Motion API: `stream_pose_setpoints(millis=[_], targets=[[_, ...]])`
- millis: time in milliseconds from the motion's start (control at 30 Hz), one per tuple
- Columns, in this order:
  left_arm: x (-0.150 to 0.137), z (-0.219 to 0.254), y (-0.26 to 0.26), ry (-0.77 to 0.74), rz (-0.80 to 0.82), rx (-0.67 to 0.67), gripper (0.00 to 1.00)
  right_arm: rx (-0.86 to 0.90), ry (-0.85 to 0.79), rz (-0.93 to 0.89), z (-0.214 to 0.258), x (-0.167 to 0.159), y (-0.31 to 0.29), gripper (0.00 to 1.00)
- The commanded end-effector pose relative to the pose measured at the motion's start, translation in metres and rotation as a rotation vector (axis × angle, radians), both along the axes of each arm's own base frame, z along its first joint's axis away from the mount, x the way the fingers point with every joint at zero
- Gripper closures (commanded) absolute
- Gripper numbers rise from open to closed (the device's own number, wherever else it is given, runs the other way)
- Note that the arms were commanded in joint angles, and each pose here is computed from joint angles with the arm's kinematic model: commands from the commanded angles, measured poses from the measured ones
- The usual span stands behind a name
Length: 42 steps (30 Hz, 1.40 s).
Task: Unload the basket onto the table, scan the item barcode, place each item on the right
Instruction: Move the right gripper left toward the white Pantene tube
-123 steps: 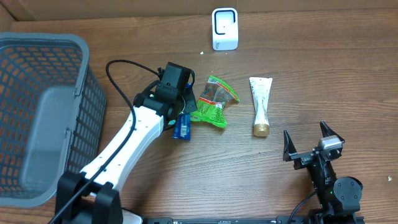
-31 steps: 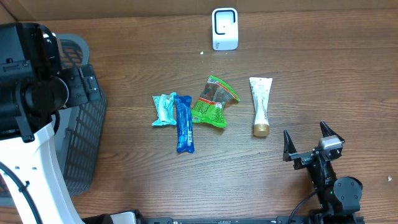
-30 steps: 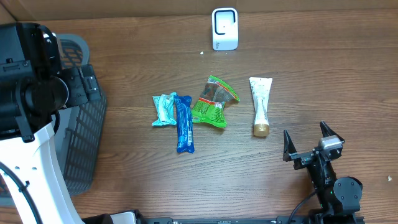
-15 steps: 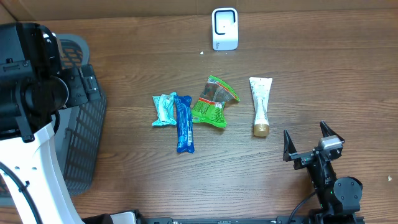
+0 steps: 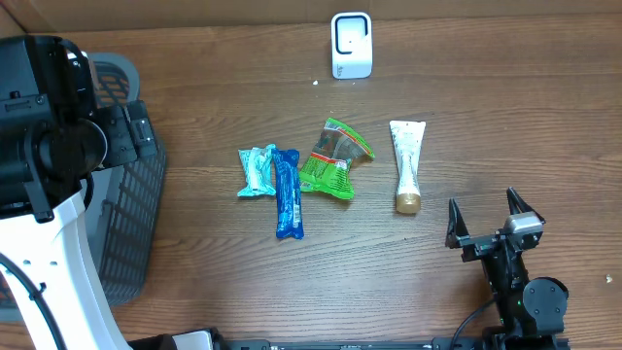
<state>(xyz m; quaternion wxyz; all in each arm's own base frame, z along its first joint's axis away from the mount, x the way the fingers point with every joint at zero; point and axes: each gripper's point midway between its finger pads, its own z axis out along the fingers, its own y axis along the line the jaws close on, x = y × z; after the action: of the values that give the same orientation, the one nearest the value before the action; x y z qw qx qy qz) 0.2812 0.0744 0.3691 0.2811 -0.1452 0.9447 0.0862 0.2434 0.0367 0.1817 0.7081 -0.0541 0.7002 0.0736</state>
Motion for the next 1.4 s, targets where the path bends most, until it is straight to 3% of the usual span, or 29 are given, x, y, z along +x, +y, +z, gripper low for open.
stream_pose_setpoints(millis=[0,267,700,1100,1367], targets=[[0.001,0.005,0.002,-0.007,-0.016,0.022,0.00,0.066,-0.031,0.023,0.029,-0.005,0.003,0.00],[0.001,0.005,0.002,-0.007,-0.016,0.022,0.00,0.067,-0.039,0.029,0.077,-0.005,0.004,0.00],[0.001,0.005,0.002,-0.007,-0.016,0.022,0.00,0.061,0.081,0.098,0.110,0.014,0.017,0.00],[0.001,0.005,0.002,-0.007,-0.016,0.022,0.00,0.063,0.143,0.174,0.099,0.013,0.030,0.00],[0.001,0.005,0.002,-0.007,-0.016,0.022,0.00,0.085,0.359,0.244,0.106,0.039,0.045,0.00]])
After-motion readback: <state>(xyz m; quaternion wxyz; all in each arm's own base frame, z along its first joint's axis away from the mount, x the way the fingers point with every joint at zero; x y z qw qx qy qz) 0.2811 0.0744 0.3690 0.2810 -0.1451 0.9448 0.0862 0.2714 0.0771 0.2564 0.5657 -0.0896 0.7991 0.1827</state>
